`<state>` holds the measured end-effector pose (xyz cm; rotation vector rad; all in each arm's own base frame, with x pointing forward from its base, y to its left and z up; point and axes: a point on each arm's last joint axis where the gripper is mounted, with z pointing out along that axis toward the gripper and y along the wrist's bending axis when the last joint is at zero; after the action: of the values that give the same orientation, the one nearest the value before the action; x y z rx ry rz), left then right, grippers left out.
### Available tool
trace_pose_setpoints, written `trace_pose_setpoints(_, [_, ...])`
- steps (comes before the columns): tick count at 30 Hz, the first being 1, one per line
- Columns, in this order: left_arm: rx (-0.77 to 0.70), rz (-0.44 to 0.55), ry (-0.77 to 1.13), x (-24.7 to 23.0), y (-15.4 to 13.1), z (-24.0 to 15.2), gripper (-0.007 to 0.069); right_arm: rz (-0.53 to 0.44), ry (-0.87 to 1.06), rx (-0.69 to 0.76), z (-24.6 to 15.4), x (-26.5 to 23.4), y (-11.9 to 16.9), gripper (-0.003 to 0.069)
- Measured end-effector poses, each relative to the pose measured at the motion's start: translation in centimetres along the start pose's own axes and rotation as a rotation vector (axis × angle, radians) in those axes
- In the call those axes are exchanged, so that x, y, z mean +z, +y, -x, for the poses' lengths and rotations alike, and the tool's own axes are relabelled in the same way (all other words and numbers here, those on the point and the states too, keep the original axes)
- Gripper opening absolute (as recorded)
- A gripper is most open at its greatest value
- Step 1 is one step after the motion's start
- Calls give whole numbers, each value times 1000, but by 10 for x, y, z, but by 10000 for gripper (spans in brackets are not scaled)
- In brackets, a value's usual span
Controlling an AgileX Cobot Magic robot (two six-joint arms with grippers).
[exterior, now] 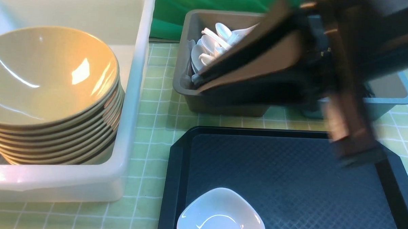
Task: On green table put chopsticks spoon bowls plates into blue grey white boxes.
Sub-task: 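Place the white bowl into the white bin with the other dishes with the left gripper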
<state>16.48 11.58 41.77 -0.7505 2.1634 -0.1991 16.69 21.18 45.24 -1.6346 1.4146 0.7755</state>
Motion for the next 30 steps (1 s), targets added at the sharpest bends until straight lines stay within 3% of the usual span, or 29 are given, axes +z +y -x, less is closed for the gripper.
trace_pose_setpoints(6, [-81,329,39,-1,32,-2,15,7,175,-114,11,34,21,88])
trace_pose_setpoints(10, [-89,415,67,11,40,1,15,1,195,-105,11,36,24,88])
trace_pose_setpoints(26, [-212,371,288,106,69,8,20,-24,248,-108,7,35,22,99])
trace_pose_setpoints(30, [-188,371,303,111,65,7,87,-24,252,-110,7,35,22,99])
